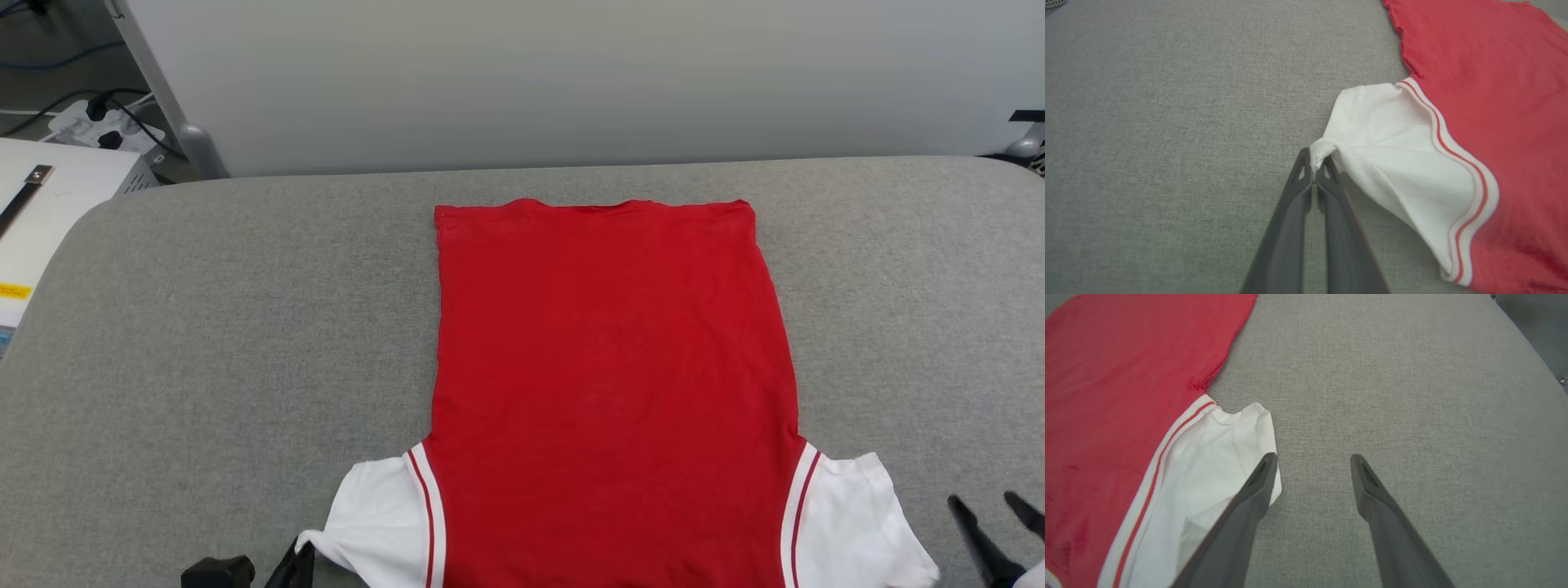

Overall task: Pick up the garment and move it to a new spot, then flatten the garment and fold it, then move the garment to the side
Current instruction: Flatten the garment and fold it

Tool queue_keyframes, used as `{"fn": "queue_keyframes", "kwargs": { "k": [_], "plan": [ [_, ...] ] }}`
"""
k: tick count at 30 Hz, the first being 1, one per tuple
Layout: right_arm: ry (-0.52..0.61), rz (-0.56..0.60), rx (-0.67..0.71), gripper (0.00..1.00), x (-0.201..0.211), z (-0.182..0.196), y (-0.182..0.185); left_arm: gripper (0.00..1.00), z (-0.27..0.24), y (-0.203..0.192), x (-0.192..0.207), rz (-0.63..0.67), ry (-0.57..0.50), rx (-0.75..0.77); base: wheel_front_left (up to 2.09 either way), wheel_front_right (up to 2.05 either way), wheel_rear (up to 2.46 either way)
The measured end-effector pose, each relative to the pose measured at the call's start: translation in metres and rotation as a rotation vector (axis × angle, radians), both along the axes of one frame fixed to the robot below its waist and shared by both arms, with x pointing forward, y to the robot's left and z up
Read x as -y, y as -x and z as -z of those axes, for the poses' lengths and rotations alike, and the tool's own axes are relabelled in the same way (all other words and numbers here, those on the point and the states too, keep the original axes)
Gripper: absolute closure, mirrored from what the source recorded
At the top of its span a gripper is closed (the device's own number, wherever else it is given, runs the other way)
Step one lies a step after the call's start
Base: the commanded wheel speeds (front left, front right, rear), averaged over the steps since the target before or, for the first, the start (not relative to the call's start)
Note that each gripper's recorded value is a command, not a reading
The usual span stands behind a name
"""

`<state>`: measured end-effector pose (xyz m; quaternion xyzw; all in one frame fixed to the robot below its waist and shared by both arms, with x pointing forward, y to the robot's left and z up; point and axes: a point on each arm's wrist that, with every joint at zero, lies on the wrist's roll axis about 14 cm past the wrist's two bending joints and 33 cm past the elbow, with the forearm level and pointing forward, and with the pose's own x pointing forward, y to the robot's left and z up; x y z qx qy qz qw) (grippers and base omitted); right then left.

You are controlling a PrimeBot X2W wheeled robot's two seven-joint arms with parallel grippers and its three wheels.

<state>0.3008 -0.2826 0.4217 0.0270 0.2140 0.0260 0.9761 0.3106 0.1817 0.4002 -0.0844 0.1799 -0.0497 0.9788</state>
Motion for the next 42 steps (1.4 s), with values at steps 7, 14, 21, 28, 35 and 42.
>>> {"fn": "queue_keyframes", "kwargs": {
  "k": [7,14,21,28,35,42],
  "plan": [
    [0.077,-0.015,0.247,0.00,0.017,-0.087,-0.067,1.00,-0.022,-0.016,0.007,0.006,-0.004,0.082,0.00,0.00,0.00],
    [0.122,-0.086,0.416,0.00,0.002,-0.169,-0.145,1.00,-0.034,-0.034,0.013,0.001,0.005,0.129,0.00,0.00,0.00],
    [0.140,-0.193,0.202,0.00,-0.028,-0.167,-0.218,1.00,-0.036,-0.052,0.019,-0.004,0.017,0.144,0.00,0.00,0.00],
    [0.142,-0.235,-0.160,0.00,-0.046,-0.117,-0.269,1.00,-0.036,-0.072,0.025,0.000,0.016,0.164,0.00,0.00,0.00],
    [0.169,-0.260,-0.413,0.00,-0.063,-0.053,-0.299,1.00,-0.027,-0.086,0.020,-0.031,0.009,0.153,0.00,0.00,0.00],
    [0.151,-0.277,-0.543,0.00,-0.082,0.013,-0.316,1.00,-0.008,-0.090,0.014,-0.061,-0.004,0.108,0.00,0.00,0.00]
  ]
}}
